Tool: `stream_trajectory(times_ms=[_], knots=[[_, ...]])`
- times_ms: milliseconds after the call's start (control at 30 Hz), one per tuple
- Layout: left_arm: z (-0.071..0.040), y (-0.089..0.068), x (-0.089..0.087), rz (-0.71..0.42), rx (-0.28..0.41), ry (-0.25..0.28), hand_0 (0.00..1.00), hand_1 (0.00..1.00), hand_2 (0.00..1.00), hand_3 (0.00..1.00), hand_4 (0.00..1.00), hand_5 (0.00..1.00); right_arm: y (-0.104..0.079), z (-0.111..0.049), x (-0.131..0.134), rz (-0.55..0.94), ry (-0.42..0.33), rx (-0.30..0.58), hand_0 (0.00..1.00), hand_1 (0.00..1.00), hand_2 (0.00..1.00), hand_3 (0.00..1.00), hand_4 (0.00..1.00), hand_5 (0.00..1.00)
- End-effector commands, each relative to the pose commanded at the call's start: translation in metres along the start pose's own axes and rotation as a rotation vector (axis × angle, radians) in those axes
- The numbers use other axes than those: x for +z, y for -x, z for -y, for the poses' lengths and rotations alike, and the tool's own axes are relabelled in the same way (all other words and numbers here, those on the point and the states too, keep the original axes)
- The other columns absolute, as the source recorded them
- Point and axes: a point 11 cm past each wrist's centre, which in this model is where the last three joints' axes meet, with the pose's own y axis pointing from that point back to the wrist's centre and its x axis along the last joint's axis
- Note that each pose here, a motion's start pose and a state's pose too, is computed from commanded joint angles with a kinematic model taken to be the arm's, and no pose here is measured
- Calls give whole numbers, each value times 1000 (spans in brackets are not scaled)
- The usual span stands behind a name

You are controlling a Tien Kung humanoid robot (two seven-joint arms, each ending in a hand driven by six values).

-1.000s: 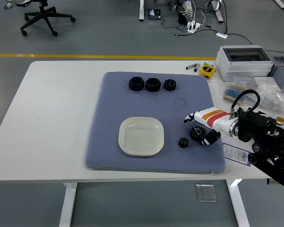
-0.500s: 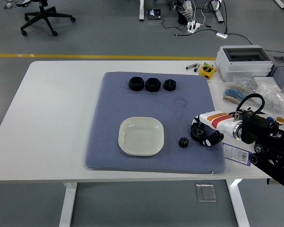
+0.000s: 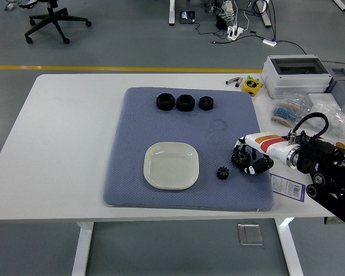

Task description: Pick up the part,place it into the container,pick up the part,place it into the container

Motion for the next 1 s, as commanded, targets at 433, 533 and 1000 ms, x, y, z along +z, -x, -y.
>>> stream_trajectory(times_ms=[433,533,1000], knots=[[0,-3,-4,-1,5,-8,842,791,820,585,506,758,-31,-3,-79,-99,-208,70,146,339,445,470,630,157],[0,-4,-5,1,7,-9,842,791,820,585,505,756,-32,-1,-108,-137,-269,60,166,350,451,475,630,150],[0,-7,3,4,16,5,842,790,821,586,505,756,-16,34,-163,-191,-318,-9,291,447,633,662,812,200]])
